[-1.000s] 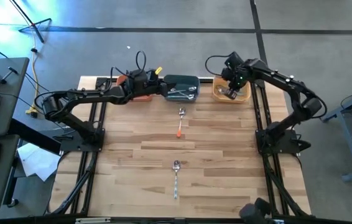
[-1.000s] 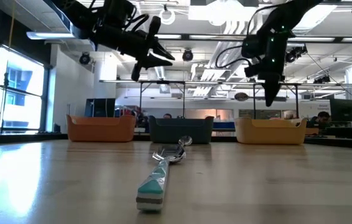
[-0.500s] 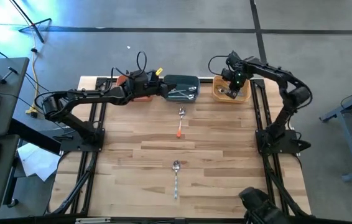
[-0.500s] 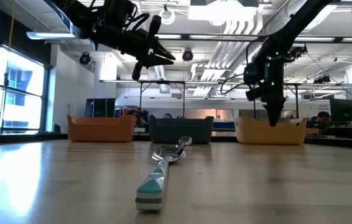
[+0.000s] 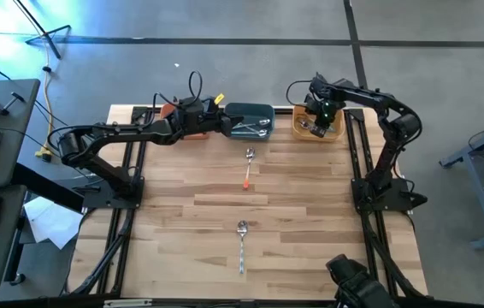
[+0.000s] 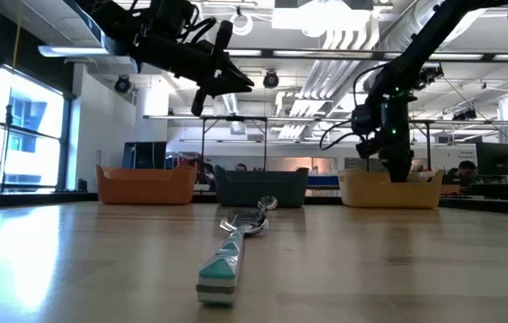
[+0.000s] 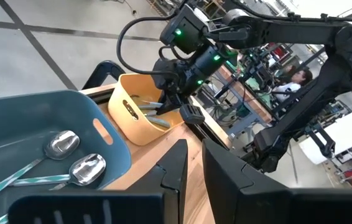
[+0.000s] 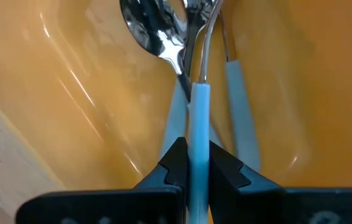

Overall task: Sort silverware by color (type)
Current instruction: Put the blue spoon into the yellow bin, then put the orange spoon into the orange bin

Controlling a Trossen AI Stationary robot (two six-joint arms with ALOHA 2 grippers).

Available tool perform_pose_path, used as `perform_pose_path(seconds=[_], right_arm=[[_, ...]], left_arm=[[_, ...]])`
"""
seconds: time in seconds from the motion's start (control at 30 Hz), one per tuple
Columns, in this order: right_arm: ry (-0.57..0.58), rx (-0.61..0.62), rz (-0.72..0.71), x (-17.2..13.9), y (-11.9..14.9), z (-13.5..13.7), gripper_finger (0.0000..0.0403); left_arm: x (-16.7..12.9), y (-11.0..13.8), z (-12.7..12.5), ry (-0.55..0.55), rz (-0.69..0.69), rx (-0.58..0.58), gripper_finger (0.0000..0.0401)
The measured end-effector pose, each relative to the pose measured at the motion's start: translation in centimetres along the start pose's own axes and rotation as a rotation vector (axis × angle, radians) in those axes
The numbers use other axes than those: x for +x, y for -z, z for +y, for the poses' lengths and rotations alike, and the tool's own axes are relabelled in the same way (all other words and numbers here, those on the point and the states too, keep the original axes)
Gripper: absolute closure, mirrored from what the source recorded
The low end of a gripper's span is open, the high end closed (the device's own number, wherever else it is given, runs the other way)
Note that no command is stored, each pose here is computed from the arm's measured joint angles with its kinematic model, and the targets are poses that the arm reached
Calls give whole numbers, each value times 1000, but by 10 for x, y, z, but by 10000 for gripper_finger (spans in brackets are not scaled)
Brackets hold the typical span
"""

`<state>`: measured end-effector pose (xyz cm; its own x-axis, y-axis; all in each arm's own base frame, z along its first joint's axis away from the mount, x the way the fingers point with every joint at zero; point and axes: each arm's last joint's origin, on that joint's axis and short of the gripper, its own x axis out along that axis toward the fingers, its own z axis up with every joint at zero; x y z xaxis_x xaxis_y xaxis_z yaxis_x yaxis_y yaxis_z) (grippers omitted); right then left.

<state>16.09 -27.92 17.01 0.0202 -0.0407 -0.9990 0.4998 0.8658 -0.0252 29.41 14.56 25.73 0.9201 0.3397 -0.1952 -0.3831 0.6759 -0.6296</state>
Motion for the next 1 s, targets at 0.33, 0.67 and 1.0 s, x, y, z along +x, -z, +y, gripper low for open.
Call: perform_pose_path(seconds=[0.33, 0.67, 1.0], right_arm=[[0, 0, 0, 0, 0, 0, 382], [10, 22, -17, 0, -2, -1, 348], [80, 53, 1, -5, -2, -3, 318]], left_arm=[[0, 0, 0, 0, 0, 6, 363], [0, 0, 0, 0, 0, -2, 363], [0, 0, 0, 0, 1, 25, 363]])
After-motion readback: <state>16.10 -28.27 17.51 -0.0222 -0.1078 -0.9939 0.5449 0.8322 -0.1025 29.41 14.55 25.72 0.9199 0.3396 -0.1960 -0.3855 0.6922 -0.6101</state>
